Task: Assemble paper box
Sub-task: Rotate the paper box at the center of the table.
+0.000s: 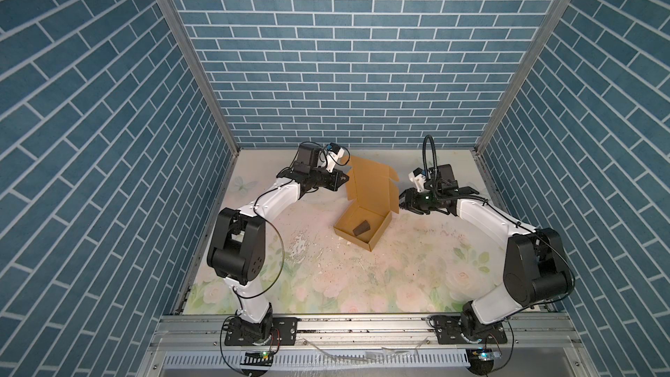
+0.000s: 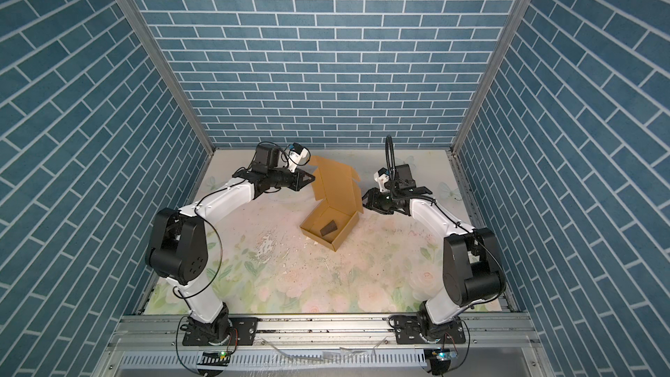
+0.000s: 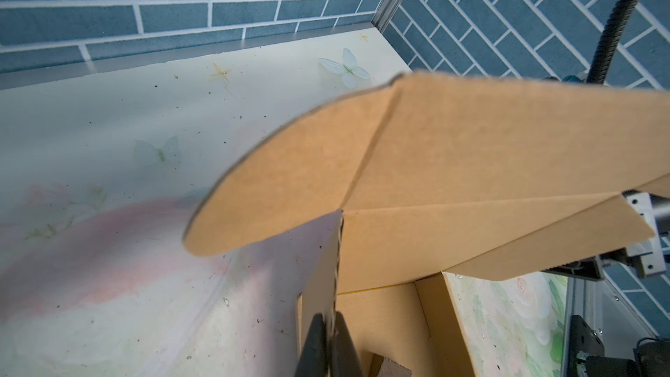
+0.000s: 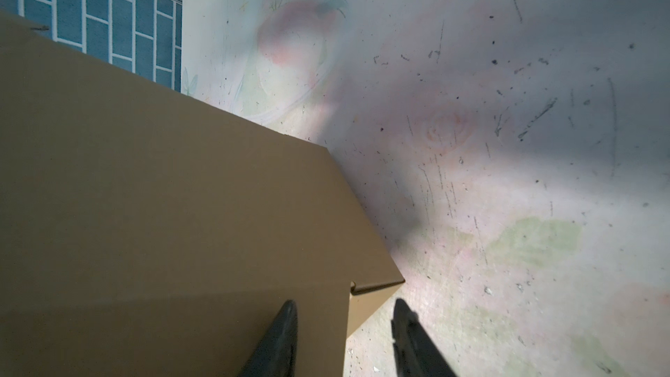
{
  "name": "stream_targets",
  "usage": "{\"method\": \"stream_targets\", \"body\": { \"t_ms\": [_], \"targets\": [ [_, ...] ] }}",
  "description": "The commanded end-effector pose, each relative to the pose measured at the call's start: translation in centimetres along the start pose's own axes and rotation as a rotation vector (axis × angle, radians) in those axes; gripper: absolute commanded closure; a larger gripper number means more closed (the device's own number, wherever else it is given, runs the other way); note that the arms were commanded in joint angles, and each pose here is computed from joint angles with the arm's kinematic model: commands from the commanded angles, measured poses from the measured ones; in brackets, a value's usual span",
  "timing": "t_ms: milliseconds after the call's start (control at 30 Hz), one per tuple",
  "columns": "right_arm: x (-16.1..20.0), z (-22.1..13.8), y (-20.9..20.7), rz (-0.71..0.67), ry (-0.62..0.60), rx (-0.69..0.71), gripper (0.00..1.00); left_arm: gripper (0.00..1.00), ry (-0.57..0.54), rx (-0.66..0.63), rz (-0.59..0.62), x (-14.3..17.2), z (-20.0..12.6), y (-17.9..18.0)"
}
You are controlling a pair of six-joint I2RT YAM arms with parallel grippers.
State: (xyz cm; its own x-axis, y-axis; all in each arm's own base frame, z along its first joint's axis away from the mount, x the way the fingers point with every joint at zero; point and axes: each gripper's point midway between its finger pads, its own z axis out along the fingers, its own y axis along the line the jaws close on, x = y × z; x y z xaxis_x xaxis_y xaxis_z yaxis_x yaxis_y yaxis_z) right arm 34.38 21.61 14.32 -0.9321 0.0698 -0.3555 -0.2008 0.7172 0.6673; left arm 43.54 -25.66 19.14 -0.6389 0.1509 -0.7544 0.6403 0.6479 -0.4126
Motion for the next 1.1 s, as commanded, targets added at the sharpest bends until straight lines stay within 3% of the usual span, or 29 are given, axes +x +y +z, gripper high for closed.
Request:
{"method": "stream_targets", "body": {
  "t_ms": [0,133,333,533,1067],
  "targets": [
    [-0.5,-1.2,2.5,-0.082,-0.055,-0.059,0.56,0.94,-0.006,0.019,0.05,-1.0,0.4,-0.4],
    [-0.4,-2.0,3.6,-0.194,-0.104,-0.106,0.5,0.94,0.002,0.019,0.093,-1.3,0.7,-0.2],
    [-0.4,-3.3,5.0,-0.509,-0.275,-0.171,0.46,0.94,0.016,0.014,0.137,-0.7,0.5,-0.5],
    [0.2,-3.1,5.9,-0.671,-0.285,-0.219,0.45,0.94,0.023,0.018,0.173,-0.3,0.4,-0.9],
    [3.5,-1.9,6.9,-0.826,-0.237,-0.294,0.39,0.94,0.02,0.032,0.15,0.3,0.3,-1.6]
  ]
}}
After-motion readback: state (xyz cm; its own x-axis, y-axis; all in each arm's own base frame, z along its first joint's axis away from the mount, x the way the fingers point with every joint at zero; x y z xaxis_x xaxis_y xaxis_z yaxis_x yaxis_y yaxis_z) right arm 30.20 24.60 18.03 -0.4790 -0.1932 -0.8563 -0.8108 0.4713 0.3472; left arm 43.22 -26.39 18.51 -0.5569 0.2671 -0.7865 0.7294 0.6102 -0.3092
